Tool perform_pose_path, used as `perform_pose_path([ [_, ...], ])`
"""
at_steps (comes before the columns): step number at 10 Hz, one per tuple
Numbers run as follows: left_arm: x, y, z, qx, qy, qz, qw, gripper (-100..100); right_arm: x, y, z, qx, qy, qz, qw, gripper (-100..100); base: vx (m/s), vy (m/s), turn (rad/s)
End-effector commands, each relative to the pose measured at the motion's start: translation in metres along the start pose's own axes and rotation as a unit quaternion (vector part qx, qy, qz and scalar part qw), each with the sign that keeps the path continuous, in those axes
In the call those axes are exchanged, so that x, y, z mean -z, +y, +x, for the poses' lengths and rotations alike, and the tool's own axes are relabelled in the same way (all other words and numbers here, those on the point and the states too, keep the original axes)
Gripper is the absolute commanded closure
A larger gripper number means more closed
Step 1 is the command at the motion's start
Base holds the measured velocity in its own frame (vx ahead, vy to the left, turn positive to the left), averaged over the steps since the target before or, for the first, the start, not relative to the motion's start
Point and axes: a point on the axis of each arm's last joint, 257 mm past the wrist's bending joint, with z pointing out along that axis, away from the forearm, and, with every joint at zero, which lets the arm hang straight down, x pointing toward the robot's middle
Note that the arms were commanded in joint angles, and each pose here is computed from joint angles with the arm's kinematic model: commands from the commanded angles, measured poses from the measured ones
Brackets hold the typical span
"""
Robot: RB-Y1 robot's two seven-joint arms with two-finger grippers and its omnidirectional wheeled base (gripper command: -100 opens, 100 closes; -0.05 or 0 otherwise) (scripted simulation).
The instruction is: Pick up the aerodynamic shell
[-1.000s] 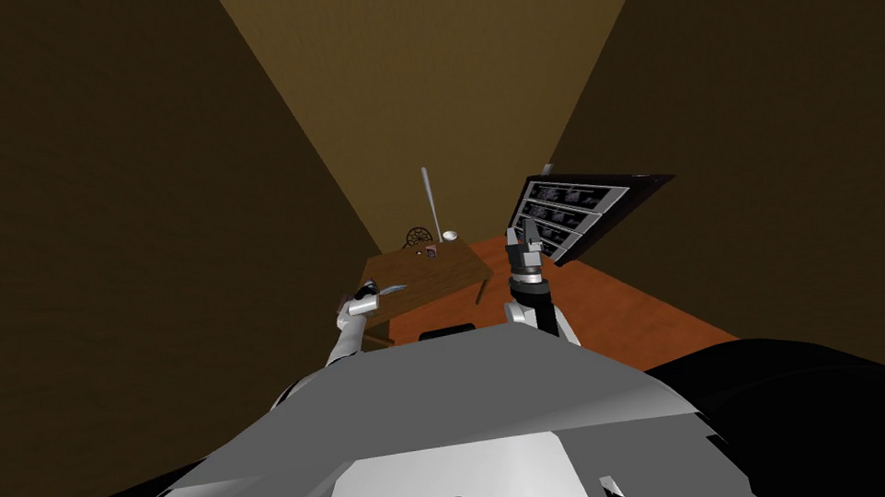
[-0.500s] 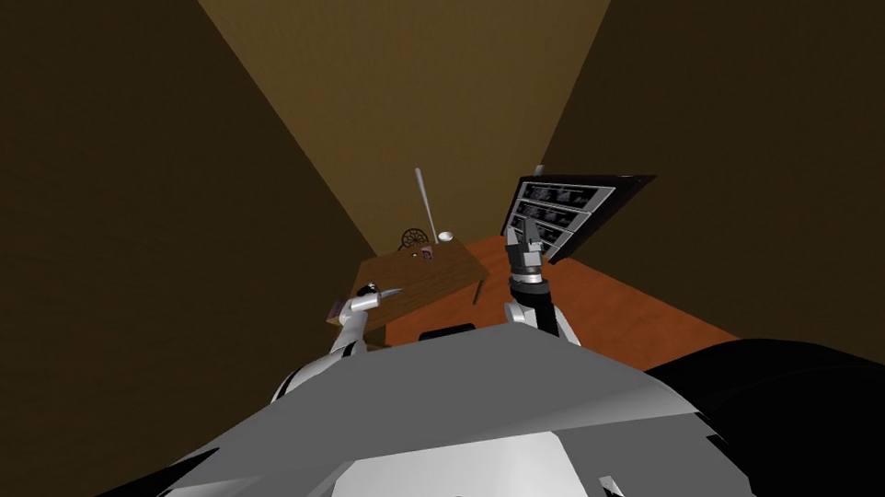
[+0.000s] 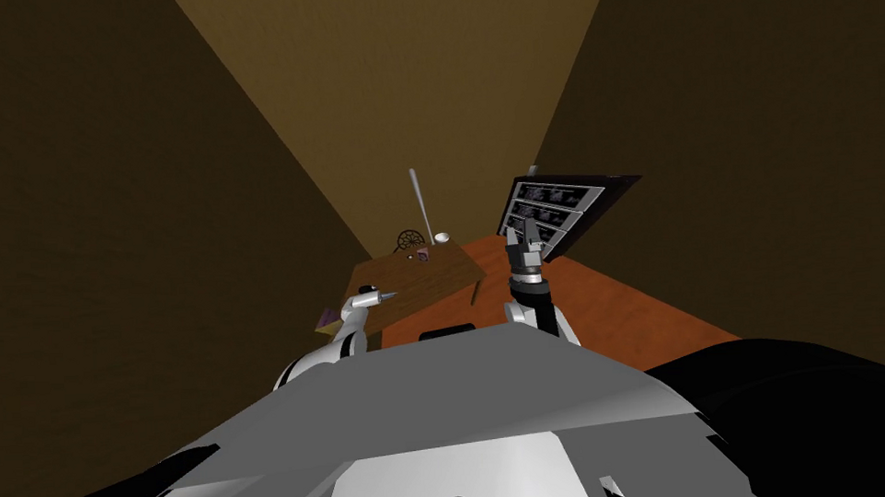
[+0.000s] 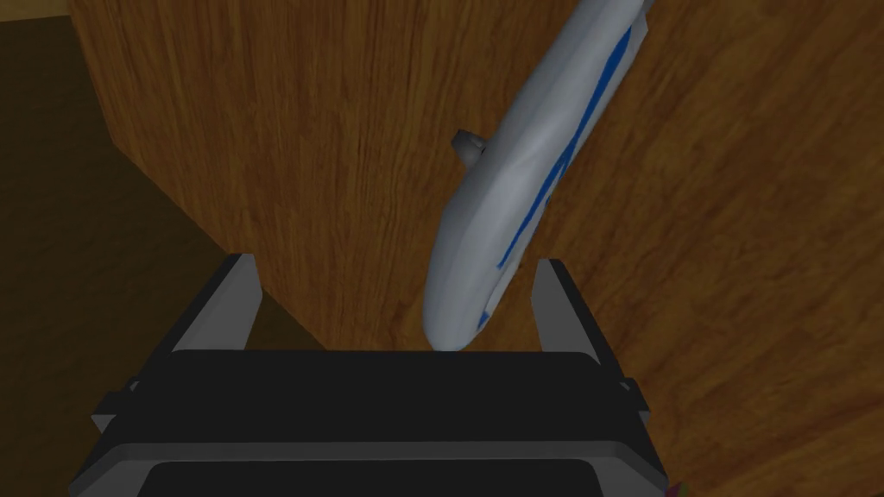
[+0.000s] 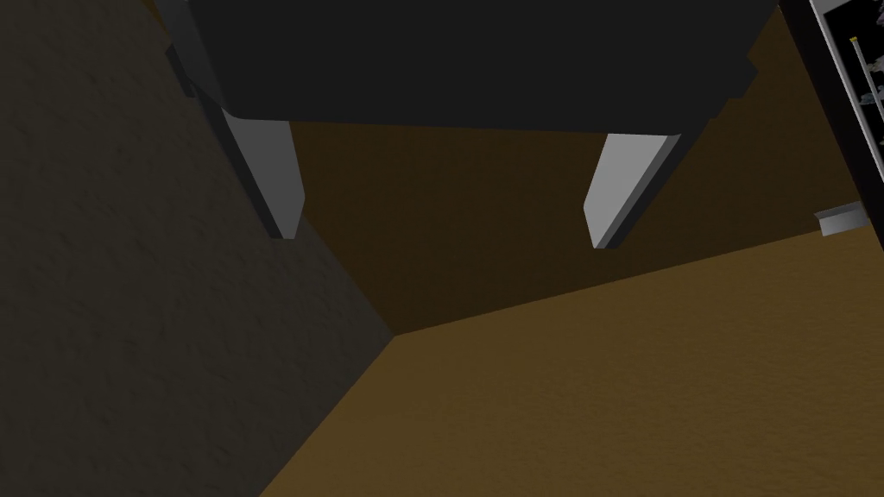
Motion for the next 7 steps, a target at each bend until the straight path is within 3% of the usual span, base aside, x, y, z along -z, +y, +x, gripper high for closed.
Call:
perform_pose_path([
  [1, -0.002, 0.008, -0.003, 0.004, -0.004, -0.013, 0.9999, -100, 0.0, 0.0, 0.0, 0.0, 0.0, 0.0, 1.0, 0, 0.023, -0.022, -0.045],
  [5, -0.005, 0.034, -0.011, 0.017, -0.019, -0.062, 0.9977, -100, 0.0, 0.0, 0.0, 0.0, 0.0, 0.0, 1.0, 0, 0.032, -0.015, -0.056],
  [6, -0.006, 0.029, -0.009, 0.014, -0.017, -0.055, 0.9982, -100, 0.0, 0.0, 0.0, 0.0, 0.0, 0.0, 1.0, 0, 0.013, -0.007, -0.007],
  [7, -0.006, 0.03, -0.009, 0.015, -0.018, -0.057, 0.9981, 0, 0.0, 0.0, 0.0, 0.0, 0.0, 0.0, 1.0, 0, 0.0, 0.0, 0.0],
])
